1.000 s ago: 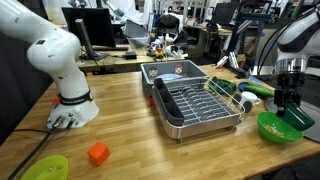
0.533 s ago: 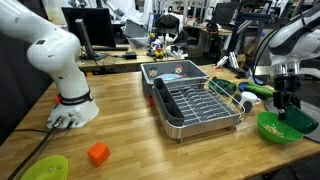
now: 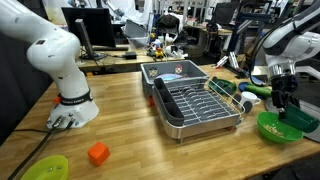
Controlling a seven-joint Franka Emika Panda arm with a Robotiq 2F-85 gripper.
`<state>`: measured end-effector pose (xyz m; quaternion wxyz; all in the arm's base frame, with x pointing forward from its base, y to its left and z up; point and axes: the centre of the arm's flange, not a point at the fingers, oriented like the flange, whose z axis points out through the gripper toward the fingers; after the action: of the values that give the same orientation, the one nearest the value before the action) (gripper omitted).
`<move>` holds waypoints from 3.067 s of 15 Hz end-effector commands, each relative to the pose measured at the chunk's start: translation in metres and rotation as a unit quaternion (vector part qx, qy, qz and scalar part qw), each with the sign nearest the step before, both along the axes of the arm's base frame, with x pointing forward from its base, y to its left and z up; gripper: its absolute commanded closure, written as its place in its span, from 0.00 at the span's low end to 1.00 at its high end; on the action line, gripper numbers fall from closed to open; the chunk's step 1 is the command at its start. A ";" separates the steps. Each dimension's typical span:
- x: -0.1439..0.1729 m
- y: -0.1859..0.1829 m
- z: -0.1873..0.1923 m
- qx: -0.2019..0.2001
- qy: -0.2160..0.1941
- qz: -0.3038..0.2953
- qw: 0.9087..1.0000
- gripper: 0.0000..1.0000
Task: Pour the contents of the green cup into the green bowl
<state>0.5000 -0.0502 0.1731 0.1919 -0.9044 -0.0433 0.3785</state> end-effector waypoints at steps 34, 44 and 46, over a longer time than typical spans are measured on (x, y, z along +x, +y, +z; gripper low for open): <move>0.003 -0.012 -0.006 0.010 0.170 -0.020 0.985 0.48; 0.002 -0.008 -0.007 0.026 0.200 -0.012 0.979 0.48; 0.002 -0.008 -0.008 0.028 0.204 -0.011 0.979 0.48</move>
<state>0.4953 -0.0559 0.1654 0.2172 -0.8123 -0.0053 0.5413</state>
